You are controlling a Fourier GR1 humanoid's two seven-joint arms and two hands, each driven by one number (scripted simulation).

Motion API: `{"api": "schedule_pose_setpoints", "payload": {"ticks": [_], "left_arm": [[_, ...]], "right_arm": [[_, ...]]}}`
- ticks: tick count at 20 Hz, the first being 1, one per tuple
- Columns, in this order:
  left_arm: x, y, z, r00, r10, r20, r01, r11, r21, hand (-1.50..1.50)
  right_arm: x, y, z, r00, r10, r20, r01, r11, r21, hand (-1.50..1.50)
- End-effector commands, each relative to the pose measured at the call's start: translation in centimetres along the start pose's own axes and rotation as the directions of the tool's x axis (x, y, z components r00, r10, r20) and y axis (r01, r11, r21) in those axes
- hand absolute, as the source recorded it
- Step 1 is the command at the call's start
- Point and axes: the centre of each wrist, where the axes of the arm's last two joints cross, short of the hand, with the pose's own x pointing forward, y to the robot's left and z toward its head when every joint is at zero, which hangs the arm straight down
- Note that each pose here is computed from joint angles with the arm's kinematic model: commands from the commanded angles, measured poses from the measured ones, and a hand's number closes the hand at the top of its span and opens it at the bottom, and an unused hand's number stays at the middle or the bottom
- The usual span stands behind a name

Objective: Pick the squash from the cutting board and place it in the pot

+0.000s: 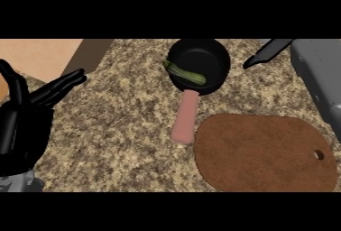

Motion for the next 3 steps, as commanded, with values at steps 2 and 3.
{"api": "schedule_pose_setpoints", "payload": {"ticks": [2,3], "left_arm": [[-3.4,0.9,0.1,0.978,-0.020,-0.209,0.034,0.997,0.063,0.00],[-3.6,0.8,0.0,0.977,-0.006,-0.211,0.020,0.998,0.065,0.00]], "right_arm": [[0.2,-1.1,0.8,0.998,-0.043,0.042,0.041,0.998,0.052,-1.50],[0.4,-1.5,1.1,0.998,-0.038,0.053,0.035,0.998,0.057,-1.50]]}}
